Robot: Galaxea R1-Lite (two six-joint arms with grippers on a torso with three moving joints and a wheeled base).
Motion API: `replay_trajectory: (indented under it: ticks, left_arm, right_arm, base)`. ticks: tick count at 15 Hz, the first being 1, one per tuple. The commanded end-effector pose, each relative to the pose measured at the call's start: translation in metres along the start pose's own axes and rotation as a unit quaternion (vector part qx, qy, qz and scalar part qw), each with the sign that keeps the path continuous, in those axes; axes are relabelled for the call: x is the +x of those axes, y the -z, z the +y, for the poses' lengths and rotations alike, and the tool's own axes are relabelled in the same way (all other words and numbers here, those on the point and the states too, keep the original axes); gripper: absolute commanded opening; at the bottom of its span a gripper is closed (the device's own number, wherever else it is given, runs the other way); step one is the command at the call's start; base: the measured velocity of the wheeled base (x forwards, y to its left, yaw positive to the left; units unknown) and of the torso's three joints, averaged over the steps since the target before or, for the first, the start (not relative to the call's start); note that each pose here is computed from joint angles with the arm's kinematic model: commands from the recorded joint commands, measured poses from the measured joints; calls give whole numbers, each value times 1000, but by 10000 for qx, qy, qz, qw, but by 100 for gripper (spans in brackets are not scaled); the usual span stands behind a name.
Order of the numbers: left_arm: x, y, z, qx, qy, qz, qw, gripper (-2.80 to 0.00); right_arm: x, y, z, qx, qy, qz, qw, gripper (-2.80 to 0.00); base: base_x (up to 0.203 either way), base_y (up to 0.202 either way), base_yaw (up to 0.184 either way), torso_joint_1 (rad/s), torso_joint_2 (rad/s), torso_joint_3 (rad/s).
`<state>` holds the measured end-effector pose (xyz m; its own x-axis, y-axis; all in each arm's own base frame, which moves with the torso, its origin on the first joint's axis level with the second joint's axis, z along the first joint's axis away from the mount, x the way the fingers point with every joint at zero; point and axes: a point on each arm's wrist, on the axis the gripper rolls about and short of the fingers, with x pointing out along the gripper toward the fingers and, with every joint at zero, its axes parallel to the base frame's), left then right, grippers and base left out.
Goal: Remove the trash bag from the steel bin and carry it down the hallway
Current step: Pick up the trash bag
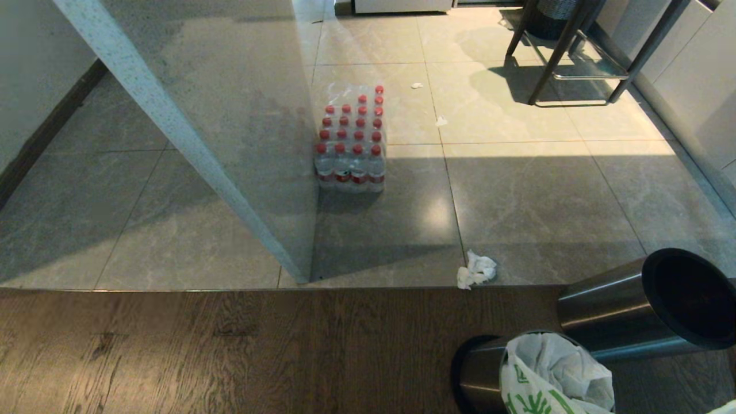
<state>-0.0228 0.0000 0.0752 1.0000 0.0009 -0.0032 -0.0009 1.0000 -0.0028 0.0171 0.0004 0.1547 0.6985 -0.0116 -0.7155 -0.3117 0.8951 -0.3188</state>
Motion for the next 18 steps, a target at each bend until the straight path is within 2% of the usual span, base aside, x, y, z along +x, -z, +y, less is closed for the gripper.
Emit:
replay_trajectory:
  ticks: [1,5,10,12,16,18]
  left_arm:
    - [0,0,0,-2,-3,-1,10000,-280]
    - [0,0,0,-2,-3,-1,10000,-280]
    - [0,0,0,-2,3,-1,10000,-280]
    - [0,0,0,-2,4,-1,10000,-280]
    - [0,0,0,-2,4,-1,10000,-280]
    - [0,0,0,-2,-2,-1,10000,-280]
  right_arm:
    - [8,-8,2,-118,-53,317,9994,0]
    - [25,-21,6,-142,-94,438,9989,0]
    - [37,-30,10,-345,-141,851,9957,0]
    - [35,-33,8,-371,-86,806,9960,0]
    - [38,-20,10,-706,93,1231,9898,0]
    - [39,-18,10,-757,83,1294,9887,0]
  base:
    - [0,0,0,0,0,0]
    - [0,0,0,0,0,0]
    - [0,0,0,0,0,0]
    - [0,0,0,0,0,0]
    - [0,0,0,0,0,0]
    - [0,0,0,0,0,0]
